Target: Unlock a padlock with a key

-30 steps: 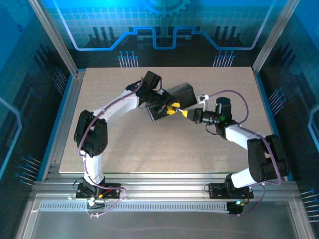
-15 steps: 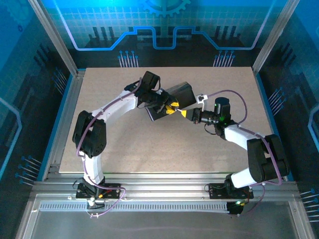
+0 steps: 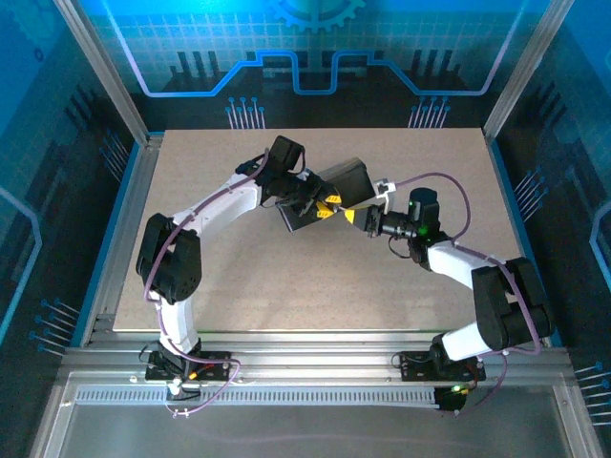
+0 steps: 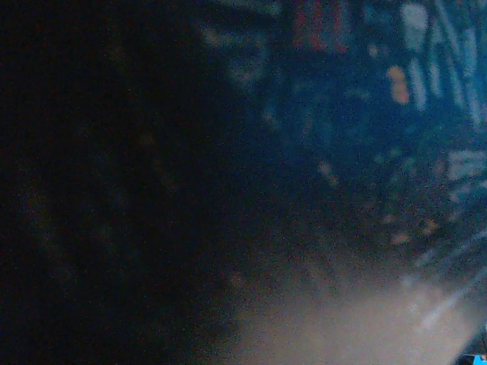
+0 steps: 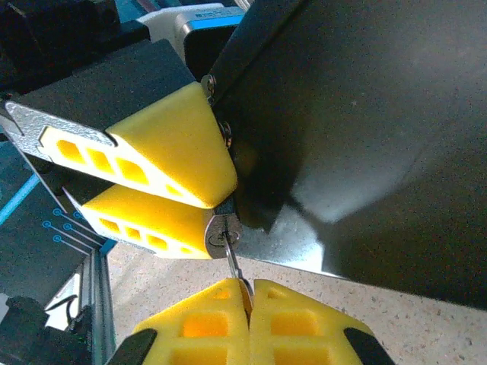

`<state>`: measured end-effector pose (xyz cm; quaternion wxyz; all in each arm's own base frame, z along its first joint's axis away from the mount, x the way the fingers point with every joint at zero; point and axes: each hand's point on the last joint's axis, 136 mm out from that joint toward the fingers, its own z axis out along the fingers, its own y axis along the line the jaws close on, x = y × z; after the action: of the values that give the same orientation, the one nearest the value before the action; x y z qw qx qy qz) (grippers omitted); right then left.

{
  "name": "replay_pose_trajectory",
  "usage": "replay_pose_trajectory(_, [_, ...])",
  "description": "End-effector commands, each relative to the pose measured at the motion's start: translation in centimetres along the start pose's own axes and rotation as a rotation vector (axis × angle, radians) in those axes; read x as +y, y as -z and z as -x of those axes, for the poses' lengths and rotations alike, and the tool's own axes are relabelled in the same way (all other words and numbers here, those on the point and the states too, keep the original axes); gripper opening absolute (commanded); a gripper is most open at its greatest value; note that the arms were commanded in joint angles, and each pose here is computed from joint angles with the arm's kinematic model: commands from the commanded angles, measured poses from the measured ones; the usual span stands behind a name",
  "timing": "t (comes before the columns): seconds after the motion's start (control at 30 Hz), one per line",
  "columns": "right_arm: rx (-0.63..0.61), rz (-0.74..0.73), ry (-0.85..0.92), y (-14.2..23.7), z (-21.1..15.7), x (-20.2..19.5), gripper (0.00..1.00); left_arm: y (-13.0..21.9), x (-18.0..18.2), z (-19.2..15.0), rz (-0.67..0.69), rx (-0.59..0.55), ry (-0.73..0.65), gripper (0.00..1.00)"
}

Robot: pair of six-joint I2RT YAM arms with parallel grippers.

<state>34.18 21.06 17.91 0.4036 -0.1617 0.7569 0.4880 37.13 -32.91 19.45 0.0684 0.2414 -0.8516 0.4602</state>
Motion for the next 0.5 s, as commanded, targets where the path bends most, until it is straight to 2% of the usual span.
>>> replay_pose_trajectory(0.0, [-0.049,0.082,0.147,-0.5,1.3,2.8,0.00,1.4,-2.5,-2.7,-0.080,0.059,-0.063,0.00])
replay_pose_trajectory(0.23, [-0.044,0.142,0.268,-2.0,1.3,5.5,0.00,1.0,-2.8,-3.9,-0.090,0.127,-0.103,0.00])
replay_pose_trajectory(0.47, [-0.083,0.159,0.297,-2.8,1.5,6.0,0.00,1.4,-3.1,-4.9,-0.099,0.157,-0.153,0.00])
